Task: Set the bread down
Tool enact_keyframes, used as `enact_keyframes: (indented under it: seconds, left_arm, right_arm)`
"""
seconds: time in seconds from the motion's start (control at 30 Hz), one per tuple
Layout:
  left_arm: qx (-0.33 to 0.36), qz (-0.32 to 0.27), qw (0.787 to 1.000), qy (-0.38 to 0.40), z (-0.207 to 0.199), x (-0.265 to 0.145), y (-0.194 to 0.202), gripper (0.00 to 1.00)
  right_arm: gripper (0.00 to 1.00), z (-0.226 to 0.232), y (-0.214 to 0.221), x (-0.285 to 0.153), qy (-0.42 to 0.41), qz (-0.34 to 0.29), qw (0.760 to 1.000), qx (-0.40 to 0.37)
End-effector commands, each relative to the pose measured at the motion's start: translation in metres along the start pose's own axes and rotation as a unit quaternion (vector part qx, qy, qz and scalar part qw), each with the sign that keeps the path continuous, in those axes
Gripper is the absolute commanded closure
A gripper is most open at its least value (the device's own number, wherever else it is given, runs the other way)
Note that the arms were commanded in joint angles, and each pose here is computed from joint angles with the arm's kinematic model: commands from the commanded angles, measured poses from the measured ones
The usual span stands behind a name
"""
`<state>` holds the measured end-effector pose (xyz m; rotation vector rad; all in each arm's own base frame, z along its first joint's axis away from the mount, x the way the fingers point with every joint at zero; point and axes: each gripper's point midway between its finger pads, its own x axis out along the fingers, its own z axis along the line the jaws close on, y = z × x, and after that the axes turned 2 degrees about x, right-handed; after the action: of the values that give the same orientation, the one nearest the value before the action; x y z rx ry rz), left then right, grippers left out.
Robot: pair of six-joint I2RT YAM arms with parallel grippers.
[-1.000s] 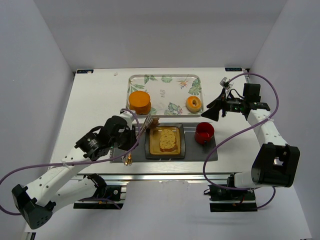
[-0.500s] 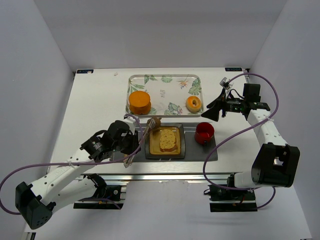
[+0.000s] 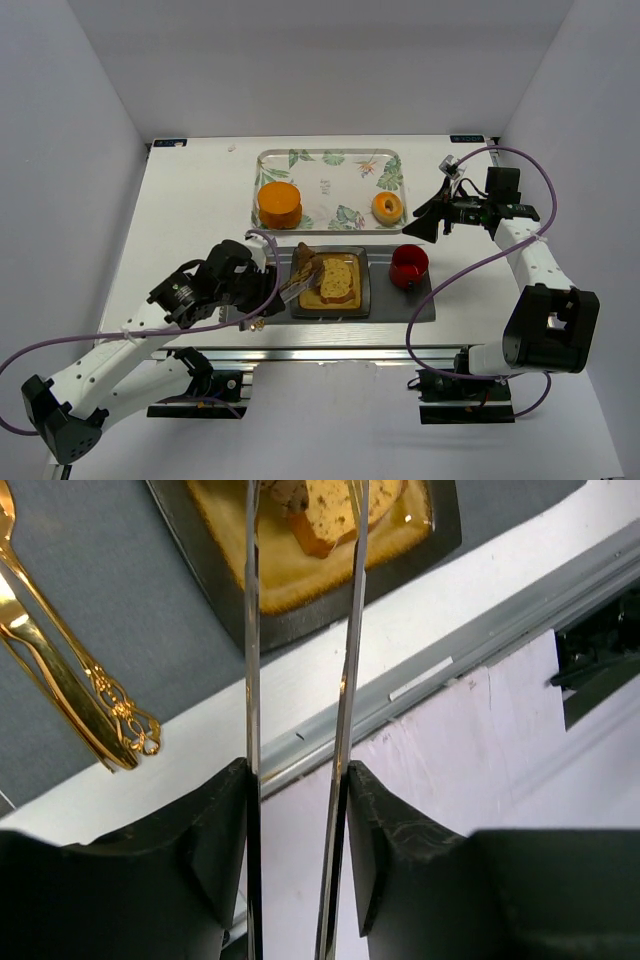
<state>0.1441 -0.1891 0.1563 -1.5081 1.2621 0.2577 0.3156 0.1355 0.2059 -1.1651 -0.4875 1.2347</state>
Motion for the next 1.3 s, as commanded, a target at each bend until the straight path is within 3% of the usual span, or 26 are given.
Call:
enact_keyframes:
  seconds: [0.0,0.17,0.3,0.47,0.63,0.73,0.87,0.9,0.97,1.03,1.1,1.13,1.27]
  left_arm:
    - [0.002,-0.007,1.000,0.029,-0.014,-0.015,-0.005,0.48]
    - [0.000,-0.003,1.000,0.030,-0.014,-0.015,-0.003,0.48]
    - [-0.004,-0.041,0.999,0.030,-0.019,-0.028,-0.022,0.49]
    - [-0.014,-0.088,0.995,0.040,-0.029,-0.043,-0.046,0.64]
    - [-0.025,-0.121,0.990,0.063,-0.046,-0.043,-0.075,0.63]
    - [-0.023,-0.119,0.990,0.069,-0.055,-0.021,-0.098,0.53]
    - [-0.027,-0.159,0.985,0.063,-0.067,0.014,-0.161,0.44]
    - [-0.034,-0.138,0.989,0.049,-0.061,0.043,-0.166,0.43]
    - [-0.051,-0.154,0.985,0.064,-0.062,0.056,-0.200,0.43]
    - [-0.070,-0.128,0.987,0.065,-0.056,0.096,-0.208,0.42]
    - [-0.076,-0.127,0.987,0.061,-0.053,0.110,-0.231,0.42]
    - [-0.081,-0.097,0.990,0.059,-0.046,0.136,-0.225,0.41]
    - [-0.100,-0.074,0.990,0.068,-0.034,0.172,-0.236,0.40]
  right_arm:
    - [0.11,0.001,-0.017,-0.002,-0.005,-0.014,1.000,-0.021]
    - [0.11,0.002,-0.016,-0.003,-0.006,-0.014,1.000,-0.022]
    - [0.11,0.002,-0.016,-0.003,-0.005,-0.013,1.000,-0.022]
    - [0.11,0.002,-0.016,-0.003,-0.007,-0.014,1.000,-0.021]
    - [0.11,0.002,-0.015,-0.002,-0.008,-0.013,1.000,-0.020]
    - [0.11,0.003,-0.017,-0.003,-0.007,-0.015,1.000,-0.023]
    - [0.10,0.001,-0.024,-0.004,0.005,-0.021,1.000,-0.023]
    - [0.11,-0.001,-0.025,-0.005,0.013,-0.022,1.000,-0.015]
    - [0.11,-0.002,-0.032,-0.007,0.026,-0.031,0.999,-0.025]
    - [0.11,-0.004,-0.034,-0.010,0.042,-0.035,0.998,-0.020]
    - [0.11,-0.005,-0.036,-0.012,0.051,-0.037,0.998,-0.020]
    - [0.11,-0.006,-0.036,-0.013,0.054,-0.038,0.998,-0.017]
    - [0.11,-0.008,-0.034,-0.017,0.059,-0.041,0.997,-0.015]
